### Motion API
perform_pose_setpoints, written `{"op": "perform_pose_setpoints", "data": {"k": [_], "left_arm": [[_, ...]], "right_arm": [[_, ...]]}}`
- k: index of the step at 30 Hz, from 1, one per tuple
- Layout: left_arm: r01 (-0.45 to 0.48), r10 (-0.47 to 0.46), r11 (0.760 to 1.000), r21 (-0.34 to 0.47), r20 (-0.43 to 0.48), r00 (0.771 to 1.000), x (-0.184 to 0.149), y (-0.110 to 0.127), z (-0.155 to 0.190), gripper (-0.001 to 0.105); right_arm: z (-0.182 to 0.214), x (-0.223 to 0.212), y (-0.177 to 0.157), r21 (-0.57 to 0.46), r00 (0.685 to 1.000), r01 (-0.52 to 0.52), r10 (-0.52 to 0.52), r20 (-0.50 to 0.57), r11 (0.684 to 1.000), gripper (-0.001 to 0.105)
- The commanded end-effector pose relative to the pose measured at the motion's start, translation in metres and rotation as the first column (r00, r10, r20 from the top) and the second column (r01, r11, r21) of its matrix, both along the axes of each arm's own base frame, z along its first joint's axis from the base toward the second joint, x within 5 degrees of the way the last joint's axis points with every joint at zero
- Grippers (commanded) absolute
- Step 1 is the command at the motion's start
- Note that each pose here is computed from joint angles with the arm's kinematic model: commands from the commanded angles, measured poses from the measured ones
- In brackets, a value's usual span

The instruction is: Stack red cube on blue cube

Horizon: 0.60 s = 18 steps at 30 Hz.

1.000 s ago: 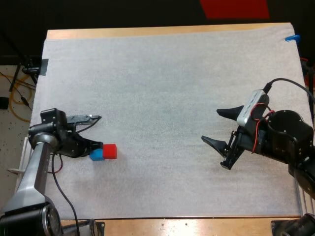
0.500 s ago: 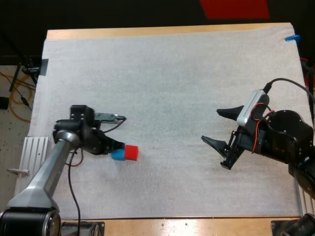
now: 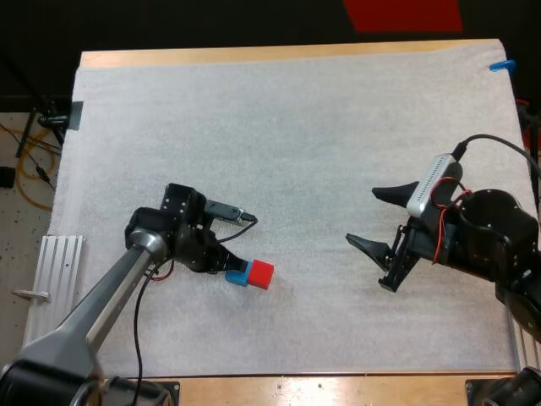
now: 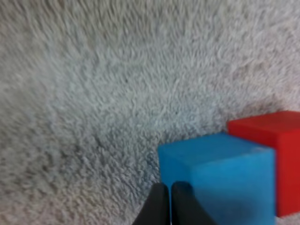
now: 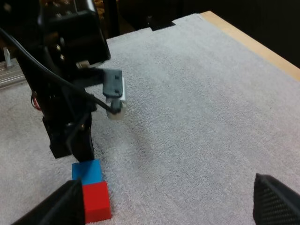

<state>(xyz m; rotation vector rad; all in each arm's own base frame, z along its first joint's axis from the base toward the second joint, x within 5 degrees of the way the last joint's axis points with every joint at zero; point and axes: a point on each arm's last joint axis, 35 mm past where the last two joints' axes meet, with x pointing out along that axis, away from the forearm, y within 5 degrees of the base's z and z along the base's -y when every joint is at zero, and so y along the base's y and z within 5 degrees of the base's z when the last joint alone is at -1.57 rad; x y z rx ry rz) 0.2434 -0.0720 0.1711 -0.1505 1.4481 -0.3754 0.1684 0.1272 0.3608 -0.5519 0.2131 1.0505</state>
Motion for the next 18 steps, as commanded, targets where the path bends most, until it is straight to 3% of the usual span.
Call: {"op": "perform_pose_setpoints", "data": {"k": [1,4,9,18], "left_arm": [[0.022,-0.023,1.0,0.005,0.05,0.998,-0.002,0.0,0.01,0.0],[0.08,-0.079,0.997,0.001,0.144,0.986,-0.01,0.002,0.032,0.0],[0.156,-0.153,0.988,0.01,0.29,0.945,-0.035,0.008,0.073,0.0],[0.201,-0.188,0.98,0.017,0.433,0.882,-0.094,0.023,0.122,0.0]], "right_arm": [[0.006,-0.001,0.0,0.01,1.0,-0.005,0.005,0.031,1.0,0.071],[0.006,-0.001,0.0,0.01,1.0,-0.005,0.005,0.031,1.0,0.071],[0.006,-0.001,0.0,0.011,1.0,-0.003,0.003,0.026,1.0,0.071],[-0.003,0.007,0.007,0.023,0.998,0.022,-0.021,-0.067,0.999,0.071]]}}
